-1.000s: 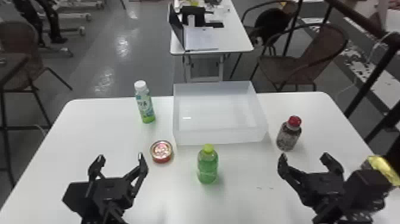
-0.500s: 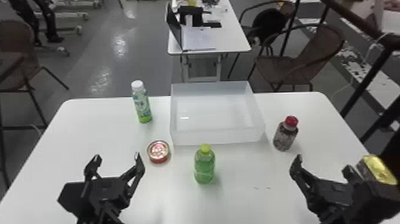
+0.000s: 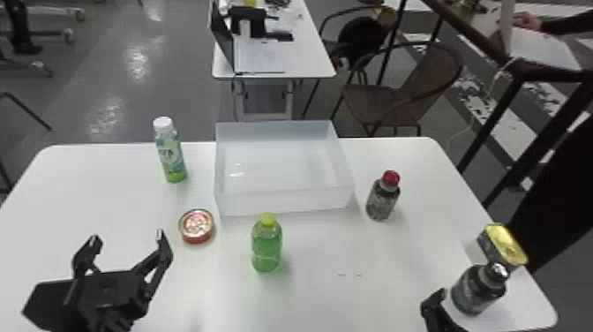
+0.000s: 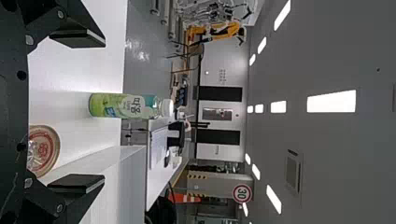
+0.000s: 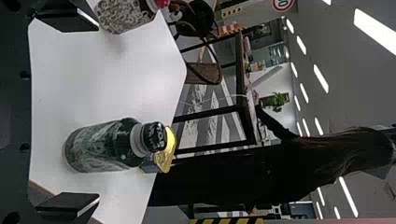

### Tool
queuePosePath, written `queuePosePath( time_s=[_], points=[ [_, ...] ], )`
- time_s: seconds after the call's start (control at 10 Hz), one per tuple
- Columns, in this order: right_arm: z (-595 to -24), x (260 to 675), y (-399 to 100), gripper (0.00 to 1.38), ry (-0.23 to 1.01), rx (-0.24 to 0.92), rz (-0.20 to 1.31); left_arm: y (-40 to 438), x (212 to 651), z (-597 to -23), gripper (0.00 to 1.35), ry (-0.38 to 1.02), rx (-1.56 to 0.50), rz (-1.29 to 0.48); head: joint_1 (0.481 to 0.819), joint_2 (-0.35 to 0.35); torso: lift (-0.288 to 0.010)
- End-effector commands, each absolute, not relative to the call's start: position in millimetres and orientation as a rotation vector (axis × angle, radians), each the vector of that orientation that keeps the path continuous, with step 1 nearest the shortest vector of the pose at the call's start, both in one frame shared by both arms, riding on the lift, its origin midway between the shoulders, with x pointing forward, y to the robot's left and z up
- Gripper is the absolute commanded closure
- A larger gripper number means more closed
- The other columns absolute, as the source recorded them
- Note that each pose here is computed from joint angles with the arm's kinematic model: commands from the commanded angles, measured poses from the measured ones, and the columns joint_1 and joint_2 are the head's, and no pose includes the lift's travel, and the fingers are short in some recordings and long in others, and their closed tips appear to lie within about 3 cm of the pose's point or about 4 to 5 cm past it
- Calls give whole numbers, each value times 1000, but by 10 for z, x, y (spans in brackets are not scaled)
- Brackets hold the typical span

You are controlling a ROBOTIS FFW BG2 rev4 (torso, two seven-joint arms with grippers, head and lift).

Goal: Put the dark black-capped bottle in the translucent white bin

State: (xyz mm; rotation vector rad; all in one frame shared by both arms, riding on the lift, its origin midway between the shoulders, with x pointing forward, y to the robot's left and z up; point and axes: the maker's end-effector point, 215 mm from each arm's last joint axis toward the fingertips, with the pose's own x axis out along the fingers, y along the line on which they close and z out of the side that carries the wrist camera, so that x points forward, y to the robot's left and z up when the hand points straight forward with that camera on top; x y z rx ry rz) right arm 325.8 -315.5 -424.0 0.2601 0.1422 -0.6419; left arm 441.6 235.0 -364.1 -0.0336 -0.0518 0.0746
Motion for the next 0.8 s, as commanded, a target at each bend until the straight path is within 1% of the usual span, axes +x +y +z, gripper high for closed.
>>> queuePosePath(
  time_s=[0.0, 0.1, 0.3, 0.4, 0.7],
  points=[
    [-4510, 3219, -3298, 19, 186, 236, -657, 2350, 4413, -3652, 259, -50, -35, 72, 695, -116, -65],
    [-4665, 3194, -3388, 19, 214, 226, -674, 2354, 4414, -3644, 259, -51, -37, 74, 695, -130, -65],
    [-4847, 3189, -3566, 32, 266, 149, -682, 2357, 4407, -3660, 259, -48, -40, 78, 695, -152, -65],
    [-4897, 3243, -3663, 32, 273, 145, -682, 2369, 4401, -3661, 259, -48, -40, 81, 695, -168, -65],
    [-4921, 3663, -3845, 32, 245, 122, -584, 2374, 4401, -3656, 259, -50, -42, 84, 695, -189, -65]
  ],
)
